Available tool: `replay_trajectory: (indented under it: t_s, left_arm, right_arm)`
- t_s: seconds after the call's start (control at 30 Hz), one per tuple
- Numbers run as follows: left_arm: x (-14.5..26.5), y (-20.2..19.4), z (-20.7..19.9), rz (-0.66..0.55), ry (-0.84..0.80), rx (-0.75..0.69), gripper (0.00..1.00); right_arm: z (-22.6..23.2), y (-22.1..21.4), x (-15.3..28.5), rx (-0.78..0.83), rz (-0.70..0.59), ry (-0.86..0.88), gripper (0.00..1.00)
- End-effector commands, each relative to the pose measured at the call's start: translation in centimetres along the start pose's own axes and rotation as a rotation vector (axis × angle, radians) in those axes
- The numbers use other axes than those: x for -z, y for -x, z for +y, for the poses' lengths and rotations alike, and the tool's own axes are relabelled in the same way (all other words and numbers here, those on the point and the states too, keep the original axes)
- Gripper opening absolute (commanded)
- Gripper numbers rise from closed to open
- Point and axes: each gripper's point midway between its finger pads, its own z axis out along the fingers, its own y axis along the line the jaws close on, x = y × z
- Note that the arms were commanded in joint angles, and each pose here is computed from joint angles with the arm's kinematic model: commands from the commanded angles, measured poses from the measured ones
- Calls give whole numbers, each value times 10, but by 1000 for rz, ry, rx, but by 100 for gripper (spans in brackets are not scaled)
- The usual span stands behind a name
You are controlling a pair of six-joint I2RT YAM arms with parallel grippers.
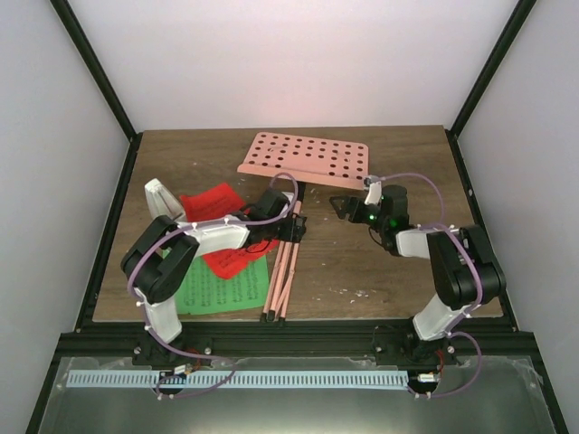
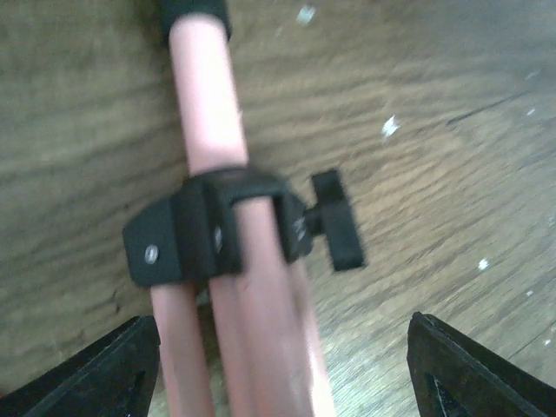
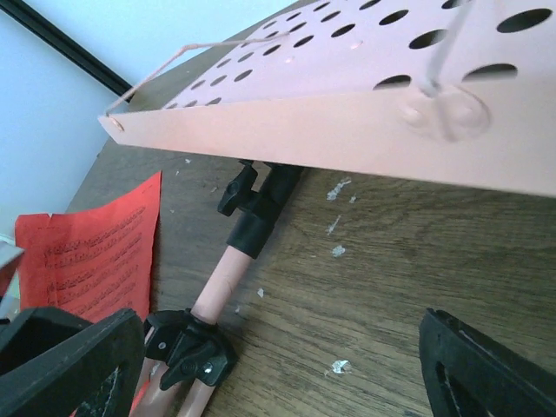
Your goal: Pack up the instrument practice props
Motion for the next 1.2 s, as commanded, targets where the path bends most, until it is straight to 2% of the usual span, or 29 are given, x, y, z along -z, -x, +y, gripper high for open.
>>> replay_trajectory:
  t_s: [0.0, 0.2, 0.4, 0.57, 0.67, 0.8, 0.87, 1.03, 1.17]
  left_arm:
    - [22, 45, -24, -162, -63, -119, 80]
    - [67, 67, -25, -273, -128, -163, 82]
    - [150, 83, 18, -397, -235, 11, 81]
    - [214, 76, 79, -448, -55, 112, 84]
    - [251, 70, 111, -471, 34, 177, 91]
    - [293, 65, 157, -540, 109, 271, 93]
    - [302, 60, 175, -556, 215, 280, 93]
    - [319, 53, 186, -582, 361, 260, 93]
    - [319, 55, 172, -602, 324, 194, 93]
  right_arm:
    - [4, 11, 10, 46, -30, -9, 87]
    - [12, 28, 28, 90, -72, -20, 87]
    - [18, 56, 66, 152, -177, -93, 90]
    - [9, 69, 104, 151, -284, -222, 99]
    - [2, 73, 126, 141, -354, -287, 100]
    - [0, 80, 149, 166, -425, -359, 100]
    - [2, 84, 158, 185, -450, -382, 100]
    - [10, 91, 177, 213, -509, -409, 100]
    - [12, 92, 186, 223, -552, -413, 100]
